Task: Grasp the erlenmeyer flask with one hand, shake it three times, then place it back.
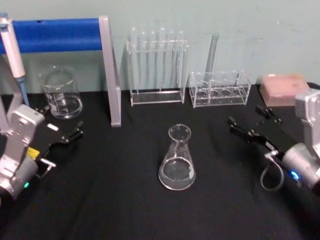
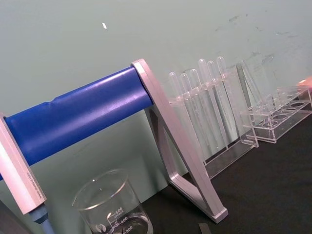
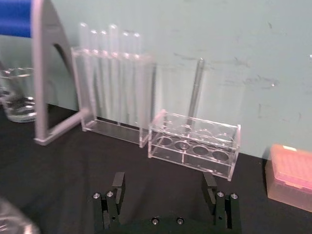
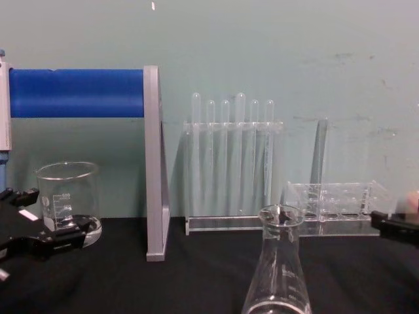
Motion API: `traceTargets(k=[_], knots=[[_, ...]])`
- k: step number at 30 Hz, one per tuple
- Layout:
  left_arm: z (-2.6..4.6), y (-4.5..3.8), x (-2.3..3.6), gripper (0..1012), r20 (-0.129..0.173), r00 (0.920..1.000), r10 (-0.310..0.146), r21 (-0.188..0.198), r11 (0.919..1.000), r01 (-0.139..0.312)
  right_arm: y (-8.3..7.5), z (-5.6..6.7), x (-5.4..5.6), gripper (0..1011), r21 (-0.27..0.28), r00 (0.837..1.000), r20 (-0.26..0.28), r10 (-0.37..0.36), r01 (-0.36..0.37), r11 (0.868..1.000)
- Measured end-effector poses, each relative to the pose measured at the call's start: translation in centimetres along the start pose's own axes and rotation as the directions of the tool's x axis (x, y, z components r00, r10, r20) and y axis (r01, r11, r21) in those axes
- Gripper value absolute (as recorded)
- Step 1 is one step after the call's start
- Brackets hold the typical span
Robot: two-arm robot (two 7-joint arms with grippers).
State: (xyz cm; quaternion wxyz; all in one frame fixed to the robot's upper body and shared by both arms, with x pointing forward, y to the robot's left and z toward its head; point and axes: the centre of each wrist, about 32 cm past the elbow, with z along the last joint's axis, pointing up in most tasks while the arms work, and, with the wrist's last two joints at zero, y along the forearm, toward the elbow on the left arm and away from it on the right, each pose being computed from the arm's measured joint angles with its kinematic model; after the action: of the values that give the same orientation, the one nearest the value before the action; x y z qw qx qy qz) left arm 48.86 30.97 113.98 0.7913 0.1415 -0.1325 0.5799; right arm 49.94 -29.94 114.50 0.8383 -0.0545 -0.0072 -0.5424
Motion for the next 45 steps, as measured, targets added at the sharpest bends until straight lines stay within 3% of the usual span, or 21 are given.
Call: traceTargets(k=[8, 13, 45], knots=[[0.00, 0.00, 0.00, 1001, 0.000, 1.0000, 0.000, 0.000, 1.0000, 0.000, 2.8, -1.1, 0.5, 1000, -0.042, 0.999, -0.006, -0.032, 0.032, 0.999], [0.00, 0.00, 0.00, 1001, 0.000, 1.0000, 0.000, 0.000, 1.0000, 0.000, 3.4, -1.2, 0.8, 1000, -0.056, 1.000, -0.017, -0.020, 0.019, 0.998], [0.00, 0.00, 0.00, 1001, 0.000, 1.0000, 0.000, 0.000, 1.0000, 0.000, 3.2, -1.2, 0.7, 1000, -0.054, 1.000, -0.014, -0.025, 0.024, 0.998]])
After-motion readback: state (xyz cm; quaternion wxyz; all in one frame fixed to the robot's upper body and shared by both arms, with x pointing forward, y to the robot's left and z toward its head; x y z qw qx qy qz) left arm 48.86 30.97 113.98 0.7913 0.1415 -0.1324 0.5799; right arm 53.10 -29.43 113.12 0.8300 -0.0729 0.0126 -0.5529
